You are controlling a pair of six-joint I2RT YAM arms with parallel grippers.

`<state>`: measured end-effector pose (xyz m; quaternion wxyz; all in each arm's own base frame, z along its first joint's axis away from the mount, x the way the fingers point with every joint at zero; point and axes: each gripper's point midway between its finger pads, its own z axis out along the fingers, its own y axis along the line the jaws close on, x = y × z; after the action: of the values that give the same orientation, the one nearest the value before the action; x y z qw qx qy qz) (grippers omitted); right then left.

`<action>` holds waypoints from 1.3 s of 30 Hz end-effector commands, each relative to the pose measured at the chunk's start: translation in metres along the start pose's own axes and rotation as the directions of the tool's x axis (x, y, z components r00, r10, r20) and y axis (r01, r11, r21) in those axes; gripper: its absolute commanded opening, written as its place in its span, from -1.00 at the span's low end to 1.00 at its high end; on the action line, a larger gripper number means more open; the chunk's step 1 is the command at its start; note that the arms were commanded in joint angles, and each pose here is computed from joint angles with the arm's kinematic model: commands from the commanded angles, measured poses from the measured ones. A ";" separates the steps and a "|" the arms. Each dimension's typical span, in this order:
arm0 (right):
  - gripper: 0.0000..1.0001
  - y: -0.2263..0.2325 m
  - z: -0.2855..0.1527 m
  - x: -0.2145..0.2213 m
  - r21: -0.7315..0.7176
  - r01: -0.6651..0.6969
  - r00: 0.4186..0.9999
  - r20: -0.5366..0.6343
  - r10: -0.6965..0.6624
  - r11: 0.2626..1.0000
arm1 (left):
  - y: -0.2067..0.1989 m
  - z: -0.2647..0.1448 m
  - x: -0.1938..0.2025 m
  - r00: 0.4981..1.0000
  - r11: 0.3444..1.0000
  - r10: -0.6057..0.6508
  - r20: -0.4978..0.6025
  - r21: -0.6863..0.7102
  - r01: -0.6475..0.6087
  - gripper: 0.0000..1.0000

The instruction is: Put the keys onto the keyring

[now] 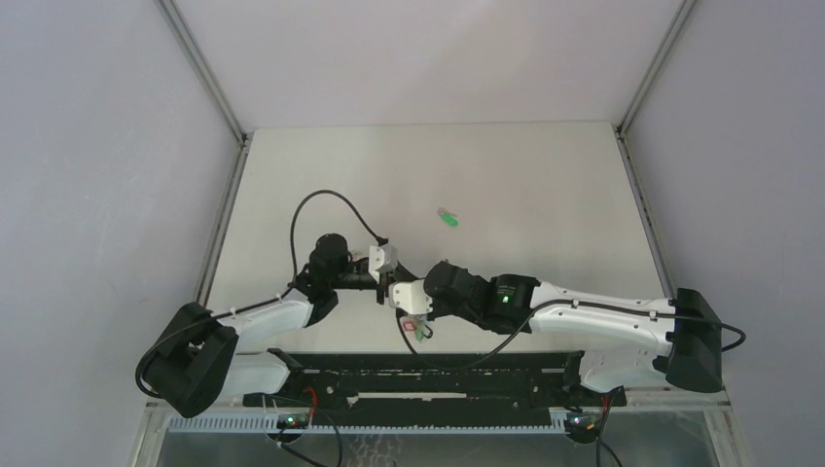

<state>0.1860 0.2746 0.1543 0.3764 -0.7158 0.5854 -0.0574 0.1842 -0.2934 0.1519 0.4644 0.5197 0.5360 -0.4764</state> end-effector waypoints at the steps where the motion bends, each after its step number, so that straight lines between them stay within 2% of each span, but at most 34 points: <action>1: -1.00 -0.004 -0.007 0.015 0.030 -0.126 0.990 -0.063 0.127 0.992 | 0.015 -0.009 -0.017 0.994 0.987 -0.002 0.110 -0.161 0.020 -0.99; 4: -1.00 0.007 -0.002 0.021 -0.006 -0.179 0.979 -0.096 0.177 0.984 | 0.018 -0.013 -0.020 0.986 0.976 -0.021 0.166 -0.210 0.056 -0.99; 13: -1.00 0.023 0.018 0.034 -0.059 -0.296 0.952 -0.103 0.290 0.953 | 0.025 -0.019 -0.012 0.971 0.947 -0.068 0.229 -0.292 0.135 -1.00; 23: -1.00 0.038 0.044 0.033 -0.145 -0.343 0.938 -0.106 0.330 0.928 | 0.024 -0.022 -0.014 0.956 0.937 -0.064 0.285 -0.311 0.156 -1.00; 27: -1.00 0.029 0.042 0.036 -0.115 -0.354 0.934 -0.103 0.343 0.928 | 0.024 -0.023 -0.013 0.956 0.936 -0.061 0.286 -0.317 0.154 -1.00; 32: -1.00 -0.004 0.023 0.024 -0.027 -0.321 0.947 -0.037 0.320 0.947 | 0.020 -0.022 -0.013 0.957 0.942 -0.057 0.283 -0.301 0.145 -0.99; 34: -1.00 -0.017 0.016 0.020 0.004 -0.297 0.955 -0.015 0.297 0.955 | 0.021 -0.023 -0.013 0.958 0.942 -0.052 0.282 -0.305 0.141 -0.92; 39: -1.00 -0.033 0.008 0.008 0.039 -0.235 0.972 0.036 0.234 0.971 | 0.021 -0.024 -0.013 0.960 0.941 -0.038 0.278 -0.312 0.128 -0.54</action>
<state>0.2077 0.2704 0.1309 0.3627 -0.6313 0.6855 0.0069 0.2024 -0.2751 0.1512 0.5577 0.3459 0.5866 -0.4746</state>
